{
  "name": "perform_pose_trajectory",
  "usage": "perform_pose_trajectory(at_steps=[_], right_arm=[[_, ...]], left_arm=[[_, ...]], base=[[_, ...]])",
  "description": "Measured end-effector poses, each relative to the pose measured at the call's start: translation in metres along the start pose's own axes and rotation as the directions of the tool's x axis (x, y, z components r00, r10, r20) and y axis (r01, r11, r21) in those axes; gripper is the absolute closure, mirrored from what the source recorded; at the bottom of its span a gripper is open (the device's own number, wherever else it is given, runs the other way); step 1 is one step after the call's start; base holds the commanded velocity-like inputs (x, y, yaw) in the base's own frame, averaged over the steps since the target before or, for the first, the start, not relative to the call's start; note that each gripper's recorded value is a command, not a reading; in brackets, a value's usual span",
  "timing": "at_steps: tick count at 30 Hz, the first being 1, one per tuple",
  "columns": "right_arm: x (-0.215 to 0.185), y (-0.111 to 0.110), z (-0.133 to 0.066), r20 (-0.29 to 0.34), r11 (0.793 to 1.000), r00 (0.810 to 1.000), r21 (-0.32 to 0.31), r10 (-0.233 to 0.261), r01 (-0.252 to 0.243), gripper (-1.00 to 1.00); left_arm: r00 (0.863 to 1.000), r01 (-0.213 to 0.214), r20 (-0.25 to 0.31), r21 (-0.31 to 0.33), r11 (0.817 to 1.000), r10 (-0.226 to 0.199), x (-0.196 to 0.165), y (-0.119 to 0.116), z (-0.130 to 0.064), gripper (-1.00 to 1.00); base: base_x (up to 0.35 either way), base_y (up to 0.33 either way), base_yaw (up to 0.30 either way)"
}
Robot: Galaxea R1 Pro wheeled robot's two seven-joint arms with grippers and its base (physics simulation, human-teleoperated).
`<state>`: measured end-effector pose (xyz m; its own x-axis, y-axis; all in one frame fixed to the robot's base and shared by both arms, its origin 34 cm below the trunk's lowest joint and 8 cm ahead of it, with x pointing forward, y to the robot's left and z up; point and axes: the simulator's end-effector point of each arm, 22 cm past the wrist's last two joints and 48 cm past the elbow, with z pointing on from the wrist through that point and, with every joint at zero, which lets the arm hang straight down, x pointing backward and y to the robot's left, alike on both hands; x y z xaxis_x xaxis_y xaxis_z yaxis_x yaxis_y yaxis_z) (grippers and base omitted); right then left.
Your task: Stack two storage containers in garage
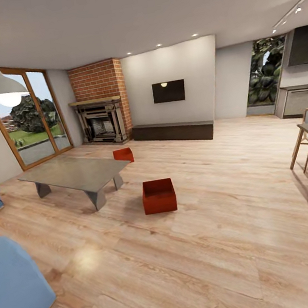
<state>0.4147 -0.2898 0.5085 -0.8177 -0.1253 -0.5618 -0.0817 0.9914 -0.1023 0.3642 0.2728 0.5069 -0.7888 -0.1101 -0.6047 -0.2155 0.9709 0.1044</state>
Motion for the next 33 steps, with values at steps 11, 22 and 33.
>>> perform_pose_trajectory(at_steps=[11, 22, 33], right_arm=[[0.0000, 0.0001, 0.0000, 0.000, 1.000, 1.000, 0.000, 0.001, -0.001, -1.00], [0.0000, 0.0004, 0.0000, 0.000, 1.000, 1.000, -0.001, 0.001, -0.001, -1.00], [0.0000, 0.0001, 0.0000, 0.000, 1.000, 1.000, 0.000, 0.001, -0.001, -1.00]], left_arm=[[1.000, 0.000, 0.000, 0.000, 1.000, 0.000, 0.0002, 0.0000, -0.0001, -1.00], [1.000, 0.000, 0.000, 0.000, 1.000, 0.000, 0.0001, -0.0001, 0.0000, -1.00], [1.000, -0.001, 0.000, 0.000, 1.000, 0.001, 0.0000, -0.0001, 0.0000, -1.00]], base=[[0.327, 0.000, 0.000], [0.327, 0.000, 0.000], [0.327, 0.000, 0.000]])
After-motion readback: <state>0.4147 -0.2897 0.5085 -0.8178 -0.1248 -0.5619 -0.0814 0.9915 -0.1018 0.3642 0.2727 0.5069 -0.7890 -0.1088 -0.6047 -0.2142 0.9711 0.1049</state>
